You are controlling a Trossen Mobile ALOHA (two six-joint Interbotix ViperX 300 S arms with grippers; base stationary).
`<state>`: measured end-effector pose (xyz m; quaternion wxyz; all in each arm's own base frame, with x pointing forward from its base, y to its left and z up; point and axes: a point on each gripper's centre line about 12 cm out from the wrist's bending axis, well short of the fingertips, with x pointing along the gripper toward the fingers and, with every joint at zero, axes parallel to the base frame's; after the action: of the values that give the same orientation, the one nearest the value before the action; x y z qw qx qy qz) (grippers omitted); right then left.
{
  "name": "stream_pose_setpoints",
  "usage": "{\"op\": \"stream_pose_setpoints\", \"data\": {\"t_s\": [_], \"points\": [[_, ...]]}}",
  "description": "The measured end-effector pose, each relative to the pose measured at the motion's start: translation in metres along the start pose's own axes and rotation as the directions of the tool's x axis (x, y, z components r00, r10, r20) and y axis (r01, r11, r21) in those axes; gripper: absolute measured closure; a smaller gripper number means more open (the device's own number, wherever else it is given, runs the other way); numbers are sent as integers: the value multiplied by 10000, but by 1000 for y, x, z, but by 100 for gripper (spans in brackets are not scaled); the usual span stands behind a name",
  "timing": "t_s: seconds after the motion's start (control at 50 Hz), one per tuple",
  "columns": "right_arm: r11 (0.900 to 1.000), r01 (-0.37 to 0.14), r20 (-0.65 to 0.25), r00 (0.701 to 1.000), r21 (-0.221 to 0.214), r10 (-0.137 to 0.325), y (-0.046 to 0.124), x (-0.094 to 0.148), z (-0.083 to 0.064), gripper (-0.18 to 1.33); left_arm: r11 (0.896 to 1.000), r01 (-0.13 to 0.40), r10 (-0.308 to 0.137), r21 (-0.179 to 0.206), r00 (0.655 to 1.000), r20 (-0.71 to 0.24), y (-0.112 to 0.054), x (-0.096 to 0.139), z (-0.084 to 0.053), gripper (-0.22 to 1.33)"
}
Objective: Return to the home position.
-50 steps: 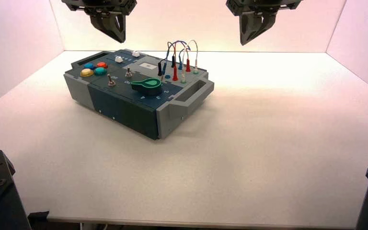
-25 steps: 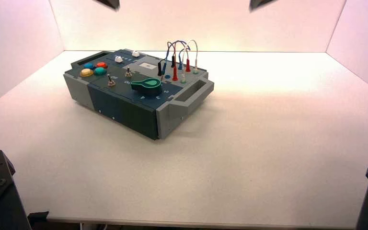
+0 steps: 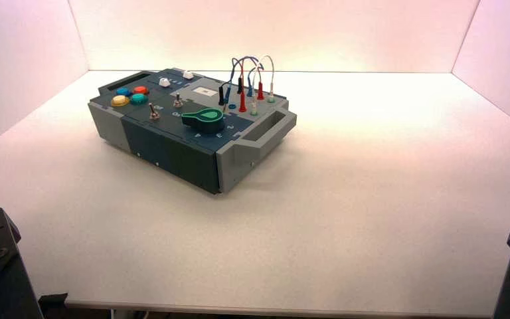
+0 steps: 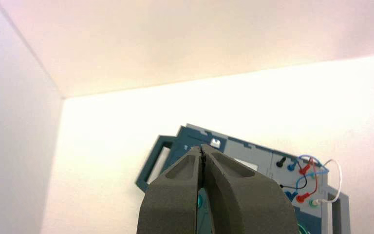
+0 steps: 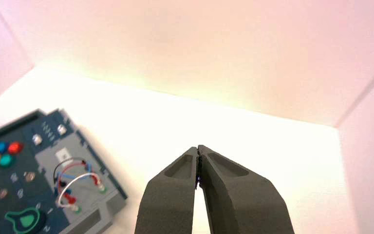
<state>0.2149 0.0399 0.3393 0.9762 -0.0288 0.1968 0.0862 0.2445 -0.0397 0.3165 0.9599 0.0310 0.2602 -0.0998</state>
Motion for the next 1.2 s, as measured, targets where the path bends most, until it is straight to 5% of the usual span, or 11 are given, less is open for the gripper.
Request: {"op": "stream_pose_setpoints", "data": {"t_s": [0.26,0.46,0.6,0.78,1.2], "points": [[9994,304,739,9968,-176,-291,-5,-48,-12,129,9995,-300,308,-88,9944,1010,3,-58,-6,128],[9950,947,1292,9875,-312,-899,-12,-81,-31,129,9994,-318,337,-151,9886,1468,-2,-87,-36,128],[9867,1546,1651,9756,-492,-1446,-19,-98,-36,129,9989,-402,430,-223,9883,1465,-3,-94,-55,128],[9840,1711,1913,9686,-505,-1586,-20,-107,-40,129,9987,-388,428,-320,9898,1362,-3,-94,-65,128],[9841,1716,1959,9676,-466,-1594,-19,-108,-55,129,9983,-484,530,-339,9870,1520,-3,-99,-66,128]]}}
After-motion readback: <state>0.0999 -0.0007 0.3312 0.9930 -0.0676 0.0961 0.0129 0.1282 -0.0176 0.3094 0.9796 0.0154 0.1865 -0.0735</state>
